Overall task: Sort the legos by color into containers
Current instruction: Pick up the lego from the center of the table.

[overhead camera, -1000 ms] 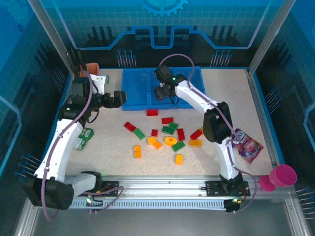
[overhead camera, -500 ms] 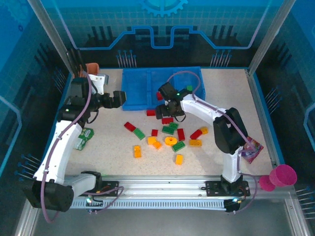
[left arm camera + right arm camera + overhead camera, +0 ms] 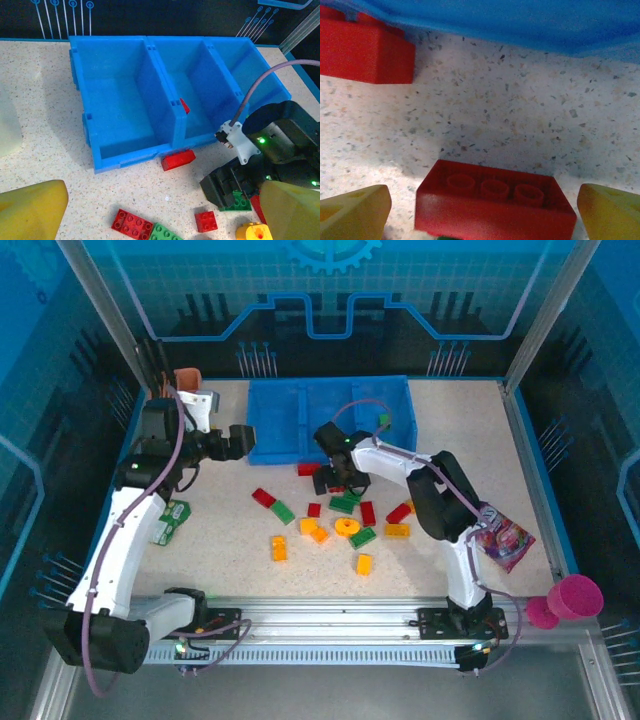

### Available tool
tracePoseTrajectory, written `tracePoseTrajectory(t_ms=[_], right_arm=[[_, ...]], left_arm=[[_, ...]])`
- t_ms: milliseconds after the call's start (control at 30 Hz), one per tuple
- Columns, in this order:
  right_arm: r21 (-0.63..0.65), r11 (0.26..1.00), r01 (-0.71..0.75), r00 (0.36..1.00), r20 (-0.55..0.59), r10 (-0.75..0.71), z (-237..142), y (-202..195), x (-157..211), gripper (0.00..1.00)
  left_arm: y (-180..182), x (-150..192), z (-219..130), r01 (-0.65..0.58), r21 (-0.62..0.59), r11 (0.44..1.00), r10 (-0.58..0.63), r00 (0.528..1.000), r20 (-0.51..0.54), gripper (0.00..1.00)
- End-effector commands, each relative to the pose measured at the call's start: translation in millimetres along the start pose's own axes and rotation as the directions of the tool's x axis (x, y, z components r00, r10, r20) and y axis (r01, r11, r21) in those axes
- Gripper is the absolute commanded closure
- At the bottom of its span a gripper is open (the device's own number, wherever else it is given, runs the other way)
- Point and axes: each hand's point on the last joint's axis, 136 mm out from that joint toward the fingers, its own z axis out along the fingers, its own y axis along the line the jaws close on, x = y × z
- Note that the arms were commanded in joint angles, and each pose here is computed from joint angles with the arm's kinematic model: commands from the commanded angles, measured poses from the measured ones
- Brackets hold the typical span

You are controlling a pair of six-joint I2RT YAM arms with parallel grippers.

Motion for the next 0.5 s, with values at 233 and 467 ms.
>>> tracePoseTrajectory(t_ms=[233, 467], right_arm=[[0.038, 0.999, 0.019, 1.000, -0.021, -0.018, 1, -3, 4, 0.41], [0.070, 0.994, 0.086, 0.989, 0.114, -0.094, -58, -8, -33, 0.49]], left_arm=[[0, -3, -6, -0.031, -0.006, 0.999, 0.031, 0.999, 0.019, 0.01], [0, -3, -6, -0.031, -0.006, 0.999, 0.032, 0.999, 0.019, 0.01]])
